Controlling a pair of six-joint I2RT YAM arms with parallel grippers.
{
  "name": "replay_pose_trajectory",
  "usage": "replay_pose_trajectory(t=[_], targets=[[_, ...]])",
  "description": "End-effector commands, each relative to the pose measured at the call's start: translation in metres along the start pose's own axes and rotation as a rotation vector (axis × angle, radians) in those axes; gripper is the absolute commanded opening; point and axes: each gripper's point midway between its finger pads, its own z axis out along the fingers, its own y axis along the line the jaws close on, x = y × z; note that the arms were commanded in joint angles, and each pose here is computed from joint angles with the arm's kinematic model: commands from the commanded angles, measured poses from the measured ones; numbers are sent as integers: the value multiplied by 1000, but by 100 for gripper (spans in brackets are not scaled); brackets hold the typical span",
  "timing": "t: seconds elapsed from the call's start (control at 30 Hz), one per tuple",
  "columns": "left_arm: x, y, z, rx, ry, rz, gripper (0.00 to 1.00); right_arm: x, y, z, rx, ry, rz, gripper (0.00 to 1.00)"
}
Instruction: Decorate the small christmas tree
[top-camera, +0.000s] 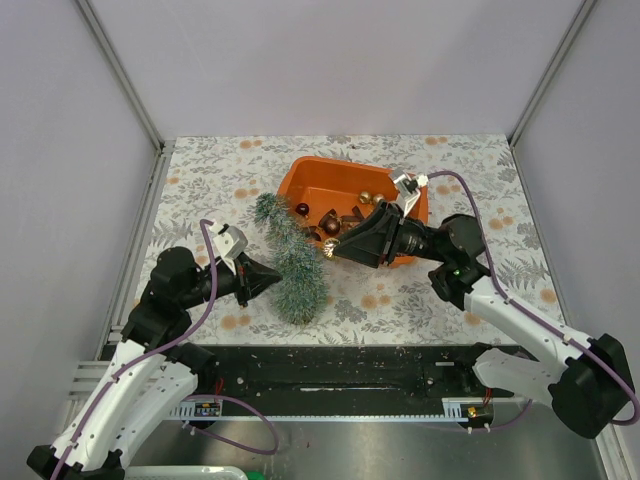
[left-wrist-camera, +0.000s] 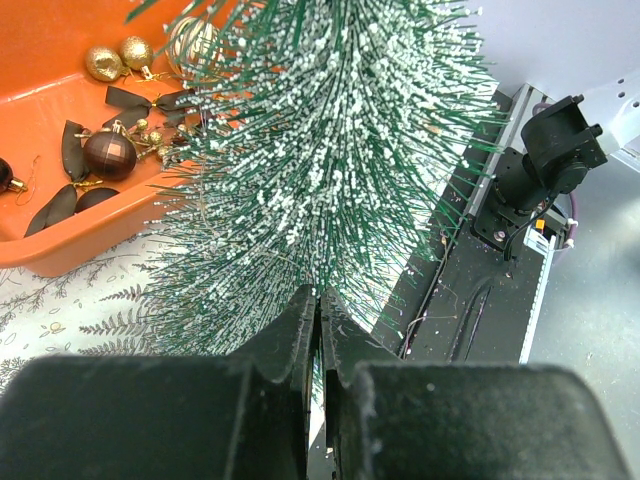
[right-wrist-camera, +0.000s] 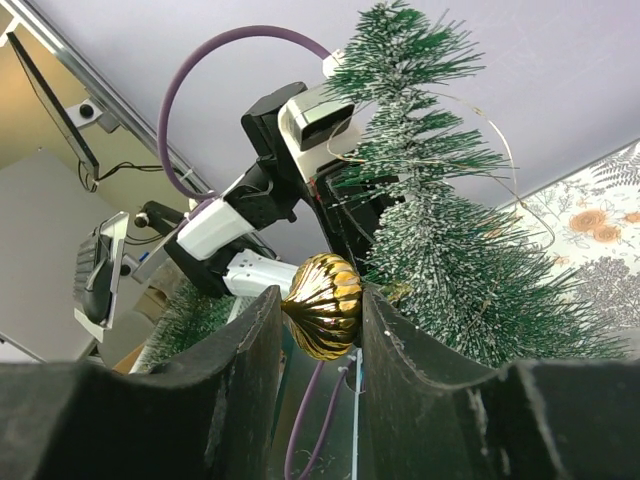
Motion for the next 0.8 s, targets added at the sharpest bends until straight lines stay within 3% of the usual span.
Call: replay_pose_trajectory(t=[0.0, 0.77], targets=[[-12, -7, -6, 17, -61, 34, 6, -4, 4, -6, 15, 1, -49, 9], [-16, -7, -6, 17, -64, 35, 6, 0, -20, -6, 25, 29, 5, 7]])
